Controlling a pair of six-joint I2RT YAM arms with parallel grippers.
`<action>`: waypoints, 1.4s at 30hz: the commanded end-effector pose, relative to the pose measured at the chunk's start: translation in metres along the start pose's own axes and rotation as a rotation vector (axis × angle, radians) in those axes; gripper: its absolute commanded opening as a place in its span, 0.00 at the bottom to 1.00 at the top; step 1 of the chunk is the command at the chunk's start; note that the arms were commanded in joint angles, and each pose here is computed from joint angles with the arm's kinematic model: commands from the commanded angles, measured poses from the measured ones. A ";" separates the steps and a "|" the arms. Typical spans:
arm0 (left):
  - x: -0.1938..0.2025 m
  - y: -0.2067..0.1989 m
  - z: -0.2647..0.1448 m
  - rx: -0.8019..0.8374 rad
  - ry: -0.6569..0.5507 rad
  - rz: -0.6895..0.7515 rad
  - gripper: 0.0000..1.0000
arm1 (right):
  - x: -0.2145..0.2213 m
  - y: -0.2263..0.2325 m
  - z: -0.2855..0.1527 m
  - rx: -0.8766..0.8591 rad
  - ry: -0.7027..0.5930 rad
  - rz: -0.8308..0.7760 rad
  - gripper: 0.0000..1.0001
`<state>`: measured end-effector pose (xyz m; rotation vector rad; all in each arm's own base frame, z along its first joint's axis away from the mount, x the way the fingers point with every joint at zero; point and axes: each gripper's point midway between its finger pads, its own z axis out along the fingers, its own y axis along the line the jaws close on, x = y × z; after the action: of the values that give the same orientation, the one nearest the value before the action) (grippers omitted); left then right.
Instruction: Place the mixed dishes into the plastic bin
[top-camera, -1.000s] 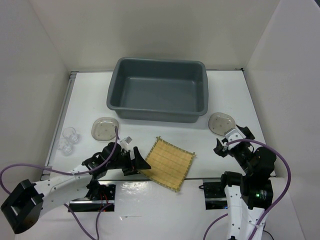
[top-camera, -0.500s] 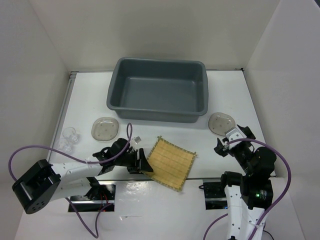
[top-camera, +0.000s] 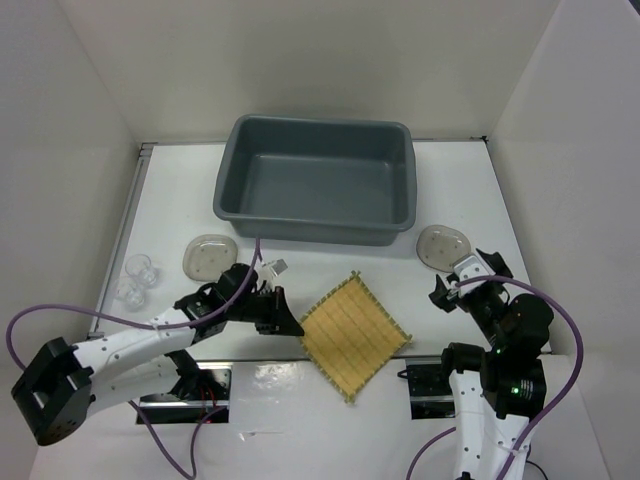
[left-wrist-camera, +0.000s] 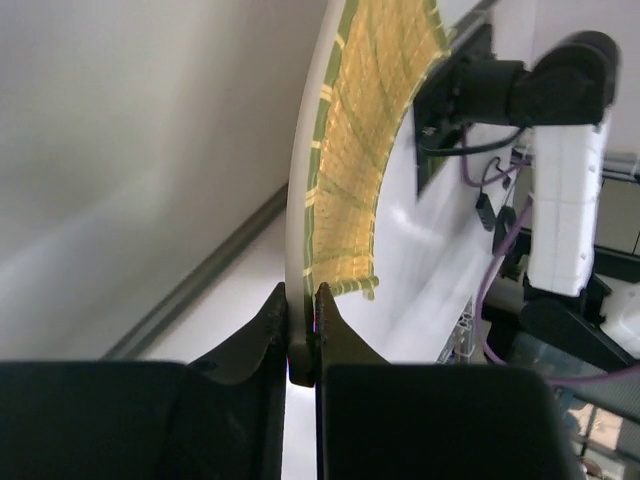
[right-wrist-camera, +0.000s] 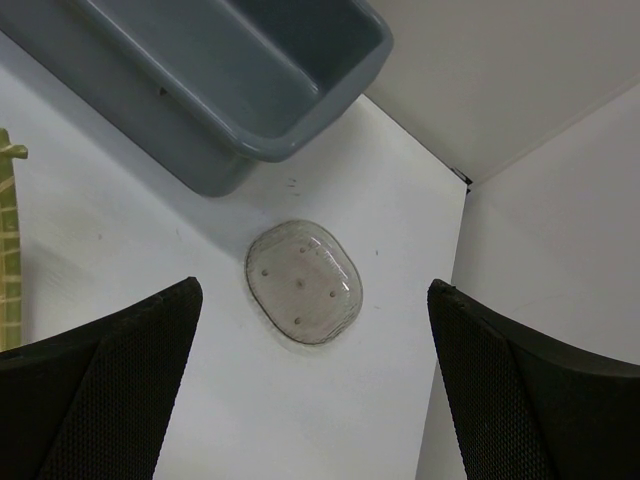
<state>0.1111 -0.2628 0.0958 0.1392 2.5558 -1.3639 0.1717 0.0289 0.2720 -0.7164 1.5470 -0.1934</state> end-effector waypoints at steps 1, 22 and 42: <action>-0.020 -0.061 -0.026 0.142 -0.040 0.158 0.00 | -0.007 -0.013 0.002 0.062 -0.024 0.010 0.98; -0.263 -0.223 -0.113 0.369 -0.385 0.183 0.00 | -0.027 -0.038 -0.021 0.253 -0.102 0.023 0.98; -0.426 -0.081 -0.014 0.185 -0.599 -0.208 0.00 | -0.030 -0.039 -0.023 0.261 -0.117 0.025 0.98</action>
<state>0.4862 -0.2823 0.2216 -0.4822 2.2054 -1.3755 0.1607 0.0108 0.3079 -0.5255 1.4330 -0.3025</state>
